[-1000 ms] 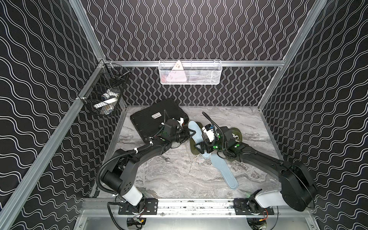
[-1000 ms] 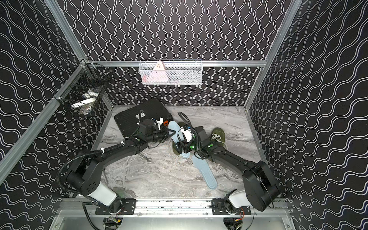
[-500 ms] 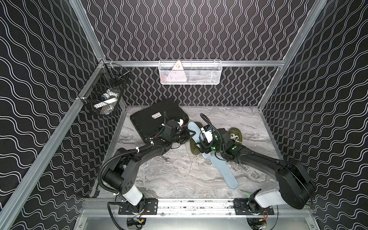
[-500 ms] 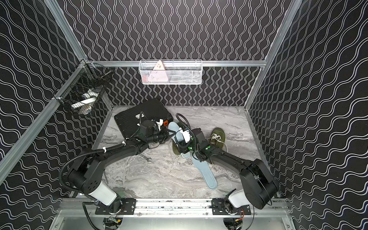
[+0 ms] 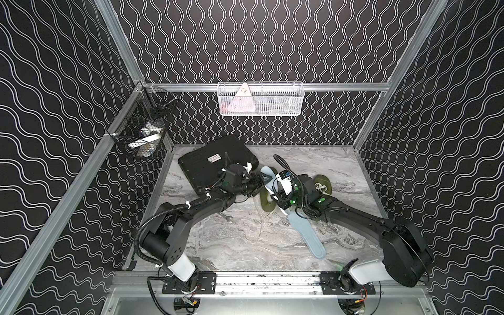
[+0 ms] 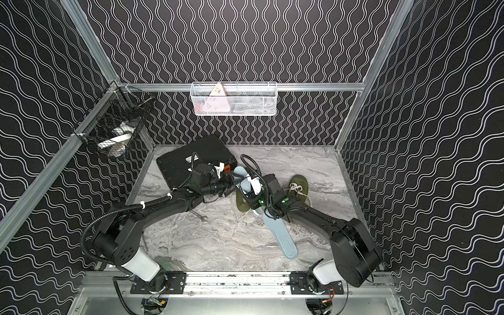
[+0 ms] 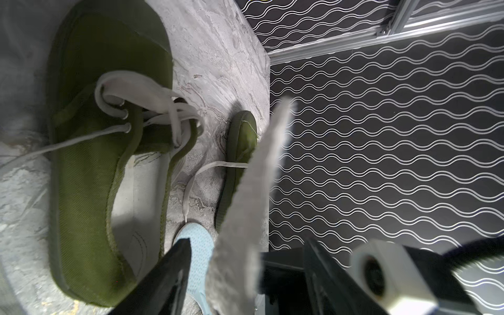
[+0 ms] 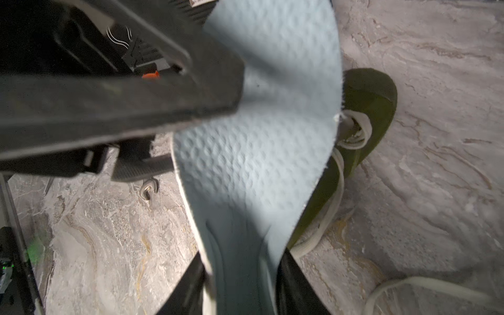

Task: Insert the insole into the shoe
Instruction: Pick up the insole from the center of the board, then pick up the shoe at the center of the board.

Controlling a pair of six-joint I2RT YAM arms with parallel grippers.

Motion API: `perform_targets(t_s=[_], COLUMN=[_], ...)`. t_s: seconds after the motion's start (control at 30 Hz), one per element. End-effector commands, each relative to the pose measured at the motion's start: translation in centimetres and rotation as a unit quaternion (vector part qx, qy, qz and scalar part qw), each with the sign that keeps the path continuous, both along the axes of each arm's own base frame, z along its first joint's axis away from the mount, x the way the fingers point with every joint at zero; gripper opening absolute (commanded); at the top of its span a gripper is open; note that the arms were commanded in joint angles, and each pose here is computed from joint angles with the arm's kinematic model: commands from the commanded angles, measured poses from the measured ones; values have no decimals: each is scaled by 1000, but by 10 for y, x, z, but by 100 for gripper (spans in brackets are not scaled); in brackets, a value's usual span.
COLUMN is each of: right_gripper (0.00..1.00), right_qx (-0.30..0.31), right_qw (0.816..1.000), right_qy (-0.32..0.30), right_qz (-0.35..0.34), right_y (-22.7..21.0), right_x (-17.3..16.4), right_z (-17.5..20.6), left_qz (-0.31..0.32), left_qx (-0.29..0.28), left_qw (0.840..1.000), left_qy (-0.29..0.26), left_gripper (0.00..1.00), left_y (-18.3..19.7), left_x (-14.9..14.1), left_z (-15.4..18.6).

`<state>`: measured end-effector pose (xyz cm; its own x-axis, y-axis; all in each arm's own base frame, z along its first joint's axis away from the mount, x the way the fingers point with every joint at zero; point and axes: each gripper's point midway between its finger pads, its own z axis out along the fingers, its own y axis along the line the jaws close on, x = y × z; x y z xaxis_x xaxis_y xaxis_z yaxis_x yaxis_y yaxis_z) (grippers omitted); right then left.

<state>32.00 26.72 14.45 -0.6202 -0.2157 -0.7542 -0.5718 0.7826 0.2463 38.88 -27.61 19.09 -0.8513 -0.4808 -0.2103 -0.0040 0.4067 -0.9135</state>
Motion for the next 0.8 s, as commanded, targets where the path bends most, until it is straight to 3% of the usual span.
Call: perform_targets(t_s=[0.0, 0.17, 0.4, 0.5, 0.7, 0.77], right_gripper=[39, 39, 39, 39, 38, 38], right_qx=[-24, -44, -66, -55, -48, -44], right_qw=[999, 995, 988, 988, 984, 982], right_qy=[26, 47, 76, 89, 107, 118], right_qz=[-40, -76, -118, -117, -135, -138], right_y=[-18, -46, -83, -89, -103, -103], right_x=[1, 0, -1, -2, 4, 5], right_z=[-1, 4, 2, 3, 1, -1], left_qz=[-18, -60, -148, -173, -243, -255], left_qx=[74, 261, 439, 469, 475, 476], left_qw=[996, 960, 870, 836, 766, 750], left_qy=[-40, -86, -168, -227, -358, -381], left_gripper=[70, 70, 65, 63, 59, 57], left_y=[8, 34, 52, 50, 27, 21], left_x=[2, 6, 14, 16, 11, 13], left_z=[7, 4, -2, 2, 4, 2])
